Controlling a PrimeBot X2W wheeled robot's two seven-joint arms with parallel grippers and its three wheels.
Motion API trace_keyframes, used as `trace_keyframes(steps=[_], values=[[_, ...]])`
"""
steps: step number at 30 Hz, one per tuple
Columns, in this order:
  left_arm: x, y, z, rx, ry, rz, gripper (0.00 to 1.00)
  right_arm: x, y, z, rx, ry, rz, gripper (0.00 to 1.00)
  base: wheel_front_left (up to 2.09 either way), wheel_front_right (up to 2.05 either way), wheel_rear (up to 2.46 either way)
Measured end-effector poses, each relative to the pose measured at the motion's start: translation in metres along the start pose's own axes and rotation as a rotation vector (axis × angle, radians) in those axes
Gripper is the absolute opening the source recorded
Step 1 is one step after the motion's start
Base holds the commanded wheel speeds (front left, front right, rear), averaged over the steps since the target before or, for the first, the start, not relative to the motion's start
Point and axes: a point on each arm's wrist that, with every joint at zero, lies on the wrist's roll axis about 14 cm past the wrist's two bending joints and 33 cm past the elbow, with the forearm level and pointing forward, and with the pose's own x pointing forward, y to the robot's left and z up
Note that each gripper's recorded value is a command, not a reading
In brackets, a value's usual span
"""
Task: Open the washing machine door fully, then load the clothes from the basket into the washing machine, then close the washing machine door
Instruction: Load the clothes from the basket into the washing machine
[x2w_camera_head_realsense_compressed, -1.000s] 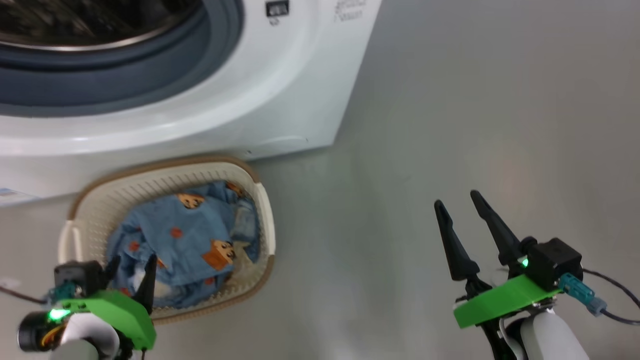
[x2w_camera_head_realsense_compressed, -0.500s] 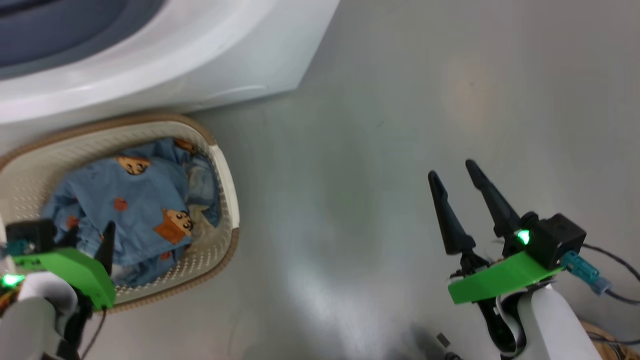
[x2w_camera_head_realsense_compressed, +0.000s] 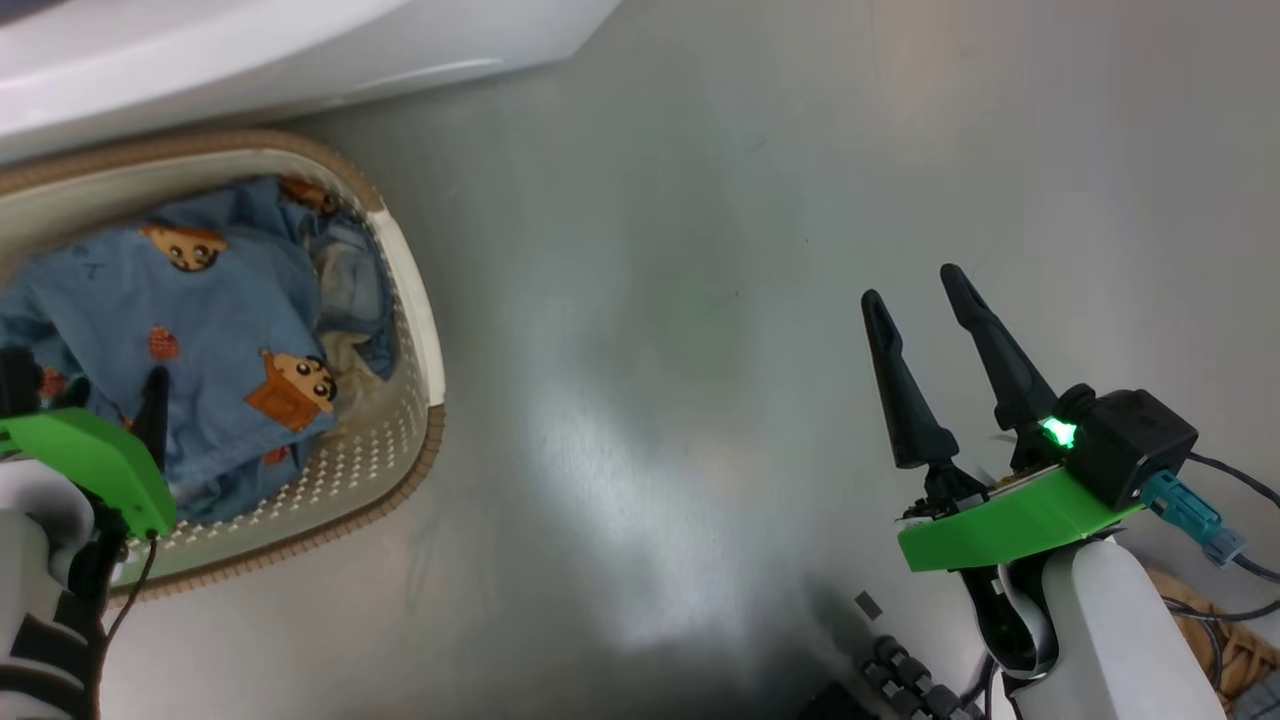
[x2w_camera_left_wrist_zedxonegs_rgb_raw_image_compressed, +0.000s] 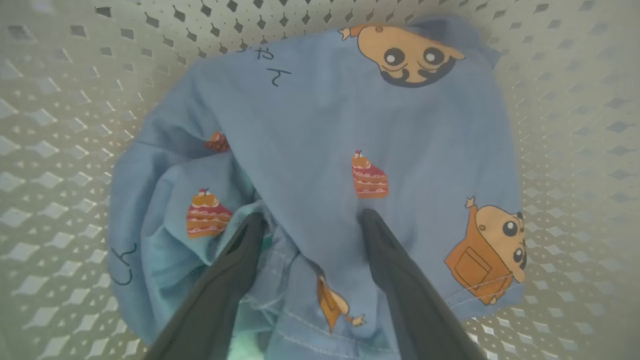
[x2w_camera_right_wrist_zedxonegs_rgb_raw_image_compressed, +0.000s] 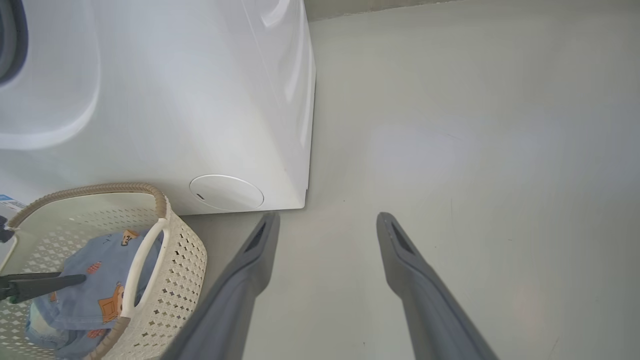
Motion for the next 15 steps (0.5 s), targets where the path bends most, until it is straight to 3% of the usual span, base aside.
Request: trace_keyframes(steps=[15], values=[[0.033,-0.023,-0.024,0.068,0.143,-0.077,1.0,0.009,-0.006,-0.024,-0.009,0.049,-0.01,1.0,0.0,0.0,0.0]])
